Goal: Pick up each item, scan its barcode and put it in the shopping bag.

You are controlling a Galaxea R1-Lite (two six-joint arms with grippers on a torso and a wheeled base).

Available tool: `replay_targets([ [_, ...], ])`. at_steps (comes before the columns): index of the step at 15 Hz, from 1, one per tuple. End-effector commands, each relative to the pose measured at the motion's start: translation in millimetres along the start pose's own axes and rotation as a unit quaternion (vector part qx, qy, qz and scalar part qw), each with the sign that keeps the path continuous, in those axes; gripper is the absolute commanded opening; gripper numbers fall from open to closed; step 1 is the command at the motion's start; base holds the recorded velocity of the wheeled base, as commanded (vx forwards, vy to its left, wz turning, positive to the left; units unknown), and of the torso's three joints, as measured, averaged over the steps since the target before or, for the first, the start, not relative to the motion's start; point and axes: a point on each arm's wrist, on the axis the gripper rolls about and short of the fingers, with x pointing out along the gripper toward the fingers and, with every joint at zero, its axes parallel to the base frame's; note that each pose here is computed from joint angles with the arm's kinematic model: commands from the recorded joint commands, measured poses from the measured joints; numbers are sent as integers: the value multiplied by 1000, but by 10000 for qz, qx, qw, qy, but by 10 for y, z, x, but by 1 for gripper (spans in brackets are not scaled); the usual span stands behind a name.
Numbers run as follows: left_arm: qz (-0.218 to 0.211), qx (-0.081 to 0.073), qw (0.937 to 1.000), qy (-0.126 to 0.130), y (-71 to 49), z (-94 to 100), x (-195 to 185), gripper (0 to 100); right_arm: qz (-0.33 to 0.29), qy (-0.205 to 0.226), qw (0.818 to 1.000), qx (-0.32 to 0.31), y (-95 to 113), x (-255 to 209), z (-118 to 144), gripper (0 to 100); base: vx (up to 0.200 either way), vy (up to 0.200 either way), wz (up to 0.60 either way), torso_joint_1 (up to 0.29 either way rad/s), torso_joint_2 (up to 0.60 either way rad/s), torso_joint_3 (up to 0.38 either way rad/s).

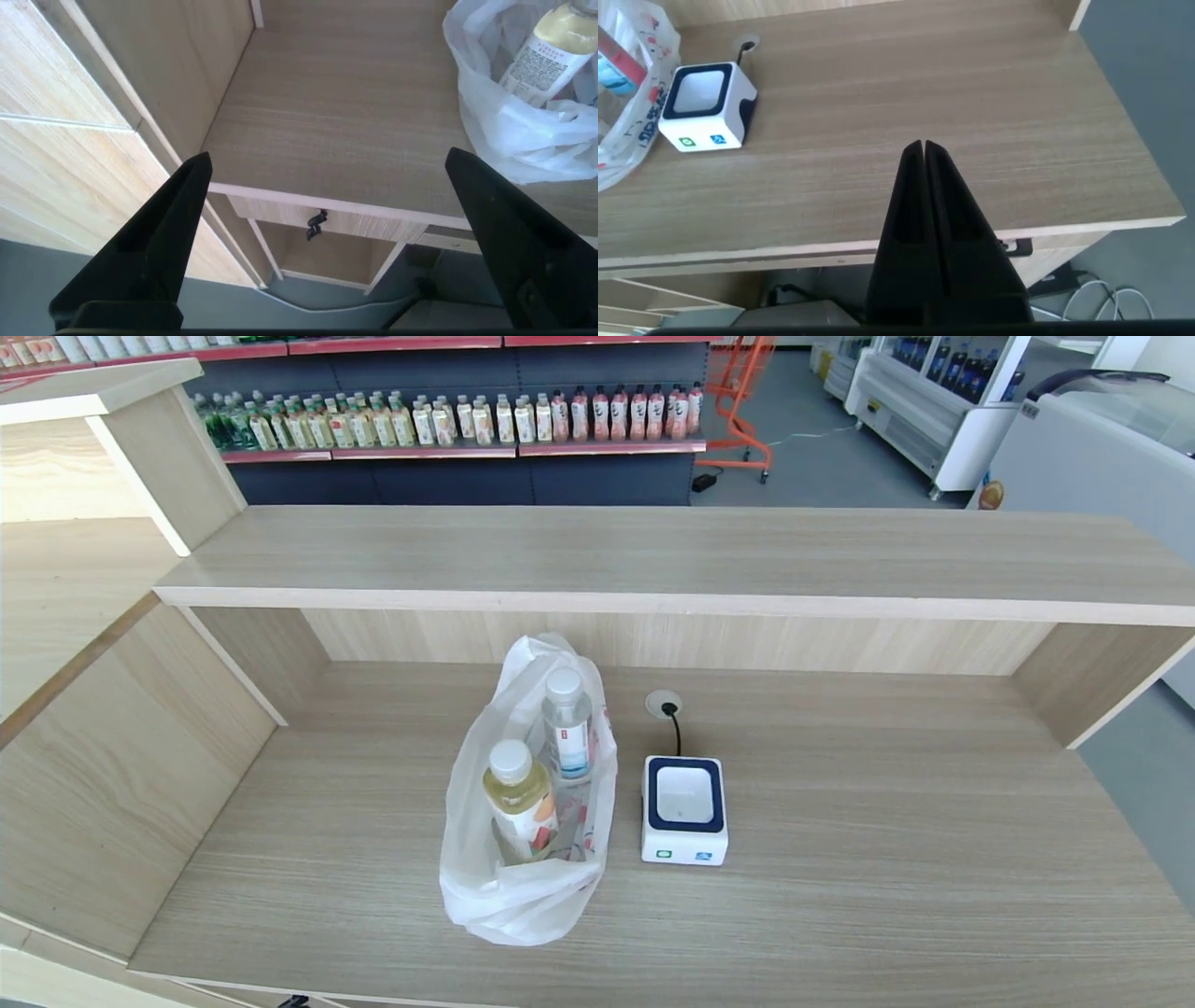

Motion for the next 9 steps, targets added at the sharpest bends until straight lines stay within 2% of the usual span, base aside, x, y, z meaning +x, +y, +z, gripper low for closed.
replay_targets([
  [1, -4, 8, 10000, 19, 0, 1, 3, 100, -2, 16, 10000, -4, 0, 3, 1, 0, 200, 0, 0, 17, 2, 7],
  [2, -3, -10, 10000, -4, 0, 0, -1, 100, -2, 16, 10000, -4, 0, 3, 1, 0, 200, 0, 0, -2, -2, 2],
  [9, -3, -10, 10000, -4, 0, 0, -1, 100, -3, 16, 10000, 4, 0, 3, 1, 0, 0, 0, 0, 0, 0, 0],
])
